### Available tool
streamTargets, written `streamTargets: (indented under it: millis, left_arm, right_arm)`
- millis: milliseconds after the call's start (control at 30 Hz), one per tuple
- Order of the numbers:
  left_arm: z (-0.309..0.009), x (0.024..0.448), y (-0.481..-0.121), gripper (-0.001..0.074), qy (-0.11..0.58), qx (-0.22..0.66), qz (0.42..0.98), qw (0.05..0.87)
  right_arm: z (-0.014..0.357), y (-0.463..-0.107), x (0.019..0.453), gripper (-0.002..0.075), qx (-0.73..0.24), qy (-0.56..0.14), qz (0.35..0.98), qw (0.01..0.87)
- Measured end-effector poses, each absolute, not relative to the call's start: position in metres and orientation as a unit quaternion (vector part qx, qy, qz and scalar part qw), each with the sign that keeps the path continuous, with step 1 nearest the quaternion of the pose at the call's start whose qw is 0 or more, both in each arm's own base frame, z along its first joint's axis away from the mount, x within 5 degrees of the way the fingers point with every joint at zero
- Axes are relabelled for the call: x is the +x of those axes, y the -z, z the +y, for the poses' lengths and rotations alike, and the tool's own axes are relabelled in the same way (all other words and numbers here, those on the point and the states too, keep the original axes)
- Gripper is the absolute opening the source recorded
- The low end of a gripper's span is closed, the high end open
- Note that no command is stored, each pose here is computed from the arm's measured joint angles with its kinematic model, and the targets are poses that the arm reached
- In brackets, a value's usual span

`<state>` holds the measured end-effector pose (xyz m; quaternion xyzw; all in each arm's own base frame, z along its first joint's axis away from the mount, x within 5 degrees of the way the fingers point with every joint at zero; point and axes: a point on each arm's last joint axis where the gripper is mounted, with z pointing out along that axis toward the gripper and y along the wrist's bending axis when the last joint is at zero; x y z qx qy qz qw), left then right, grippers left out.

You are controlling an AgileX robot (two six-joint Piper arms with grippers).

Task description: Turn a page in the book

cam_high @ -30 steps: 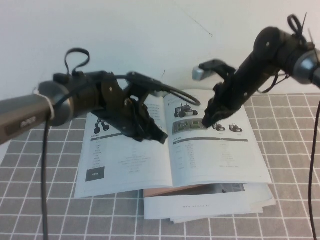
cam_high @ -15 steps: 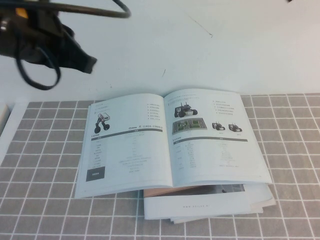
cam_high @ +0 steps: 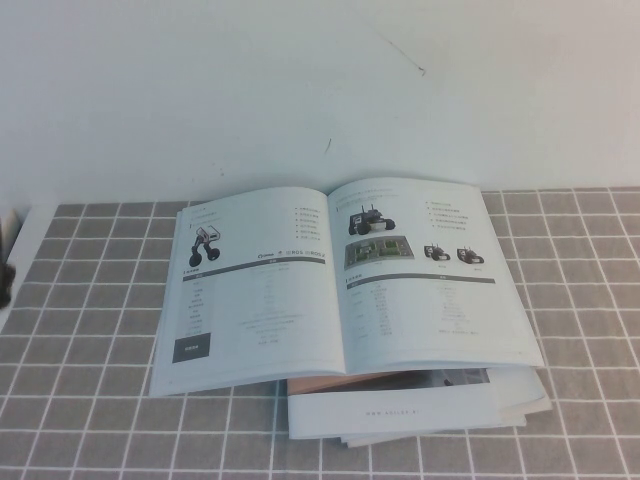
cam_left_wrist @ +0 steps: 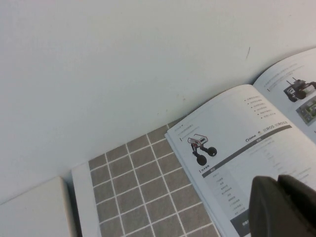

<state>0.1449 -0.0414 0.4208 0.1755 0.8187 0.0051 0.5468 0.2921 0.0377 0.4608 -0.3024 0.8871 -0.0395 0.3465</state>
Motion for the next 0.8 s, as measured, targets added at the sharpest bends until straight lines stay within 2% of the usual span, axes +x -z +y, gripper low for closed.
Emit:
streamTargets:
  millis: [167,300,433,633,800]
  left_arm:
    - [-0.035,0.127,-0.361,-0.0003,-0.001,0.178,0.819,0.545]
    - [-0.032,0.111,-0.305,-0.0003,0.046,0.136,0.826,0.546]
    - [-0.032,0.102,-0.258,-0.0003,0.072,0.130,0.821,0.551]
    - [-0.034,0.097,-0.247,-0.0003,0.095,0.135,0.790,0.590]
    - [-0.033,0.096,-0.244,-0.0003,0.091,0.133,0.798,0.581]
  right_arm:
    - [0.033,-0.420,0.251,-0.0002,-0.285,0.039,0.887,0.361]
    - [0.028,-0.379,0.214,-0.0002,-0.274,0.049,0.873,0.400]
    - [0.024,-0.332,0.175,-0.0002,-0.256,0.053,0.855,0.447]
    - [0.021,-0.285,0.128,-0.0002,-0.210,0.022,0.850,0.483]
    - [0.019,-0.274,0.096,-0.0002,-0.204,0.007,0.843,0.497]
